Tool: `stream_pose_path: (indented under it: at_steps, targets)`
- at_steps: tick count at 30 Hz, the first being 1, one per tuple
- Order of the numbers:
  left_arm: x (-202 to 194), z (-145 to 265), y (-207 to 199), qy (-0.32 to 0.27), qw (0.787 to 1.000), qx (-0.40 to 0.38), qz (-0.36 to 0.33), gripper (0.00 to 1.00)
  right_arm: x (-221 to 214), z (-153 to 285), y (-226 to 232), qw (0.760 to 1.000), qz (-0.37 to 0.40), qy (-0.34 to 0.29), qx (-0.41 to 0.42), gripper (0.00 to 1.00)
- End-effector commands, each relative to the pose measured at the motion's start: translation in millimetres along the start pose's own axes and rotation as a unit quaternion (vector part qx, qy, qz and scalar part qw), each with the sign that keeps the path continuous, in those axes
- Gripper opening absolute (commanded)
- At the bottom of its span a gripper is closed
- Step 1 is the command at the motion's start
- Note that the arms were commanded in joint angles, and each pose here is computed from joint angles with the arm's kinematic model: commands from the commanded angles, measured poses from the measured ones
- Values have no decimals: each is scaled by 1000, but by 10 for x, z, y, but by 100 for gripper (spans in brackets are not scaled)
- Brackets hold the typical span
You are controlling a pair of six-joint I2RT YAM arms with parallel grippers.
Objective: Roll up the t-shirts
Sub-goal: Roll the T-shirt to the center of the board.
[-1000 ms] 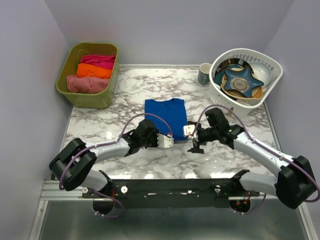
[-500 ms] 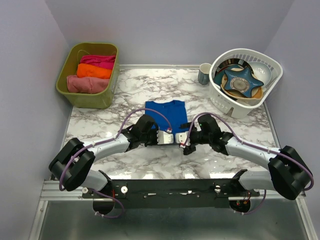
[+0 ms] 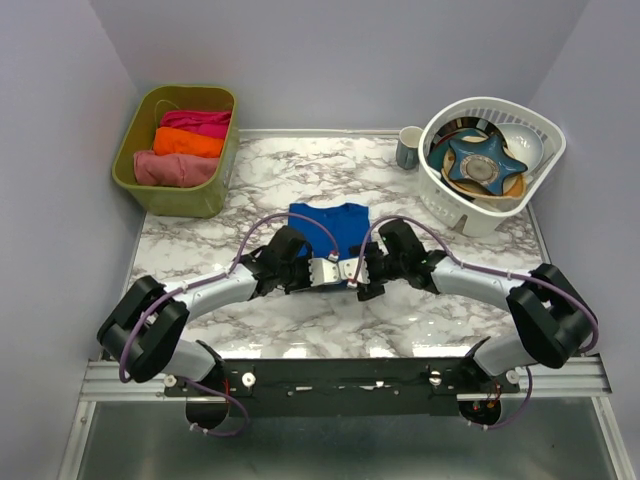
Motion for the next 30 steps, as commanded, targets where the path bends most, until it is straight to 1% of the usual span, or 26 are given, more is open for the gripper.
stream_pose_path:
  at_steps: [1,3,4,6,7,9,10,12,13,14,16,17,18,21,22,23,24,25,26,27,28,29,30]
  targets:
    - [353,69,-41,-69,997,-18,2,0,-44,-2,39,999,-21,30,25,53]
    - [345,87,-57,-71,997,-20,21,0,24,16,45,999,-27,17,31,33]
    - [336,103,-38,-75,996,-20,34,0,51,34,49,999,-37,13,32,21]
    - [375,146,3,-88,995,-21,53,0,77,60,109,998,-50,10,47,18]
    - [384,176,19,-97,992,-27,76,0,85,85,118,997,-59,12,47,10]
    - [425,218,25,-108,990,-35,90,0,50,131,165,996,-69,27,50,10]
    - [409,233,-15,-103,989,-47,96,0,40,156,190,996,-71,31,50,7]
    - [491,271,-64,-117,985,-67,105,0,70,225,229,995,-75,30,56,4]
    - [505,288,-110,-117,984,-81,111,0,116,249,215,995,-77,25,60,1]
    - [606,327,-122,-130,980,-98,117,0,166,279,314,992,-93,16,86,1]
    - [651,361,-178,-127,974,-124,139,0,247,304,394,985,-123,3,117,1]
    - [707,387,-172,-133,971,-131,147,0,302,359,477,979,-141,-3,148,0]
    - [747,408,-218,-142,966,-153,153,0,301,364,528,974,-157,-3,162,0]
    - [733,430,-319,-136,958,-188,167,0,278,422,691,958,-200,-5,204,0]
    - [688,432,-378,-126,955,-204,177,0,266,433,712,954,-209,-7,214,0]
    - [692,443,-388,-124,952,-215,176,0,244,488,770,945,-232,-8,230,1]
    - [614,387,-448,-105,947,-239,187,0,236,494,735,941,-243,-10,234,0]
    - [528,428,-573,-87,938,-277,188,0,197,483,760,935,-254,-11,247,0]
    - [547,439,-567,-81,935,-291,186,0,175,532,797,925,-277,-12,262,0]
    - [470,382,-620,-63,926,-314,200,0,168,538,774,922,-282,-14,266,0]
    - [403,424,-711,-51,918,-340,197,0,139,509,737,920,-279,-18,274,0]
    - [456,420,-650,-57,917,-344,194,0,138,558,772,910,-294,-16,292,0]
    - [418,388,-663,-51,913,-354,196,0,130,566,770,905,-298,-16,302,1]
Point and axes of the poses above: each gripper's point midway between its finger pads, its own z axis back along the fingers, its own y axis along the line the jaws close on, x = y × z, the point moved 2 cm from there along z, back along the fingers, and after that the axes turned 4 degrees about z, right-handed, at the moved point
